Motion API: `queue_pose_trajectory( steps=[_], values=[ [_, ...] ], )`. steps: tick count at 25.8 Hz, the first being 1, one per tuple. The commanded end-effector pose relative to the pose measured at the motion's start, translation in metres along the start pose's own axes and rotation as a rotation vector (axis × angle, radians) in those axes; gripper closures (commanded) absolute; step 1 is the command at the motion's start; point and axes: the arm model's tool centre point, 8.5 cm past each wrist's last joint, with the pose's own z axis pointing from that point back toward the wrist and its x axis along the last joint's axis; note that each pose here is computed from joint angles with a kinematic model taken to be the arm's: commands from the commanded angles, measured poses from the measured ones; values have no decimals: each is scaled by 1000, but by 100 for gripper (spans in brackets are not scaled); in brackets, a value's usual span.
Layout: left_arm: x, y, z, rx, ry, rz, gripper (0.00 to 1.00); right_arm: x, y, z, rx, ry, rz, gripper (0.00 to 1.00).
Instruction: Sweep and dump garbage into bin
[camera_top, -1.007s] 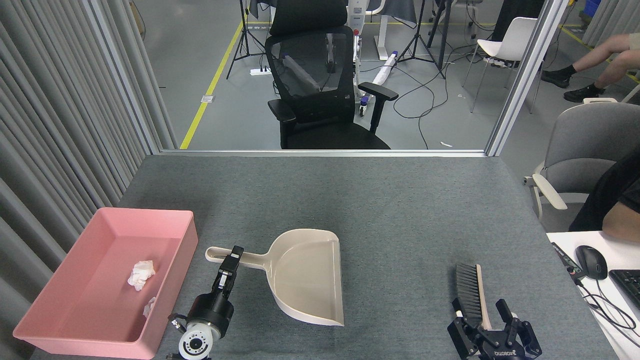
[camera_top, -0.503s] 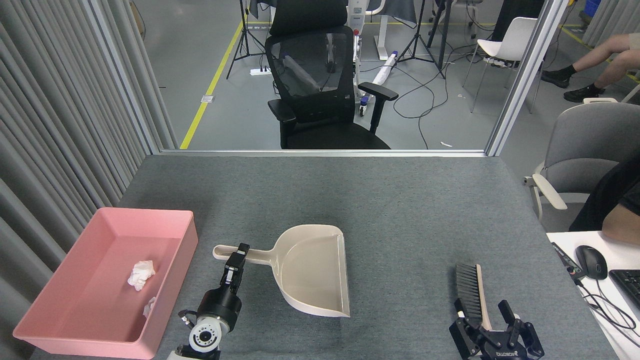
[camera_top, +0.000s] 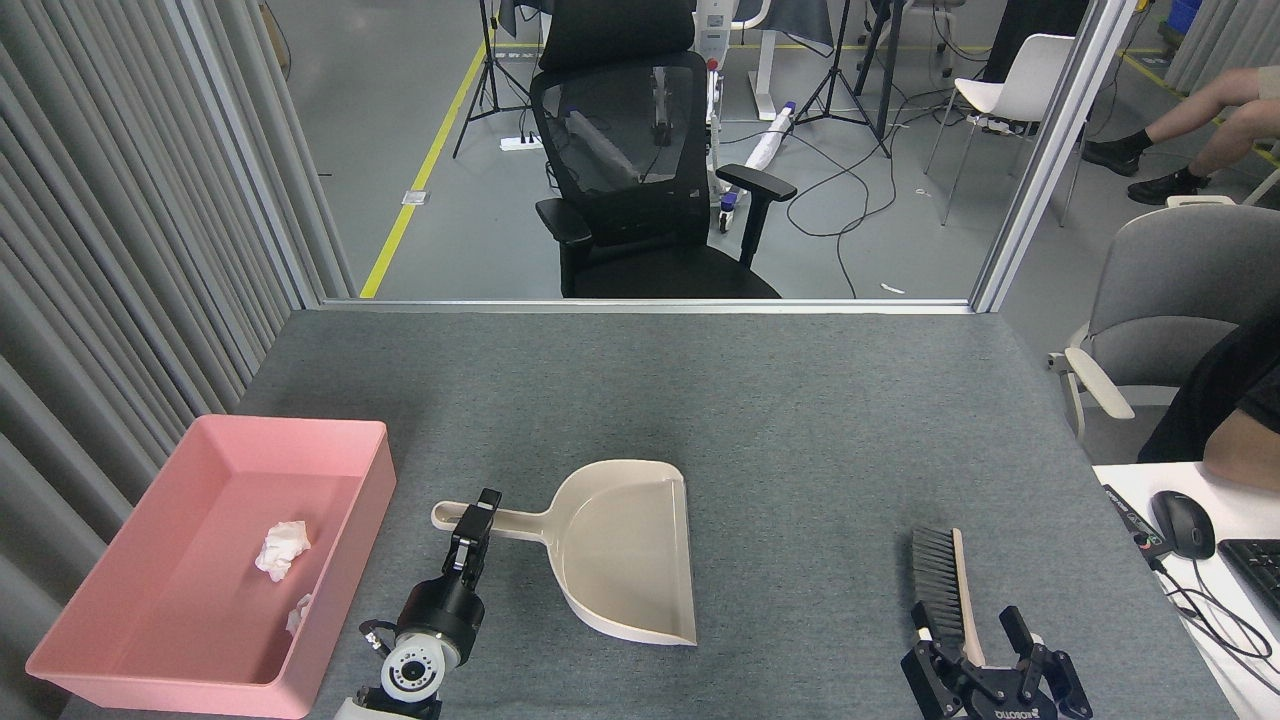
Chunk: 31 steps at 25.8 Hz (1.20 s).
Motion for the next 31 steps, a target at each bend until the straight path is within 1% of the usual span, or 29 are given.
queue_pose_trajectory(
  steps=[1,2,4,6,8,12,16,19,20,21,22,24,25,26,28,31],
  values=[
    [-4,0,3,-3,25,-8,31,0,-1,0,-3,-1,1,1],
    [-4,1,4,-3,31,-8,26,0,-1,0,-3,-1,2,1],
    [-3,2,6,-2,42,-11,11,-1,-2,0,-2,-2,5,1],
    [-4,3,10,-2,56,-14,9,-3,-2,0,-2,-2,11,1],
    [-5,3,16,-2,56,-18,4,-3,-3,0,-4,-1,12,1],
    [-11,0,34,-11,63,-64,2,-4,-3,-1,-5,1,11,1],
    [-5,5,61,15,54,-130,2,-1,-5,-2,-13,-2,8,1],
    [0,9,77,20,59,-155,2,3,-12,-5,-35,-7,5,1],
    [3,8,80,16,50,-169,2,5,-15,-8,-40,-7,12,1],
    [7,11,84,21,40,-189,2,5,-17,-11,-38,1,16,1],
    [12,13,87,25,28,-214,2,5,-20,-18,-29,24,27,1],
    [21,20,91,34,7,-298,2,3,-26,-28,-15,73,82,1],
    [29,23,91,38,-8,-355,2,9,-27,-33,-16,67,115,1],
    [37,25,91,43,-25,-407,2,15,-30,-39,-23,53,134,1],
    [50,27,92,52,-45,-498,2,20,-44,-53,-57,47,149,1],
    [63,29,88,62,-64,-654,2,24,-52,-66,-80,48,149,1]
  ],
)
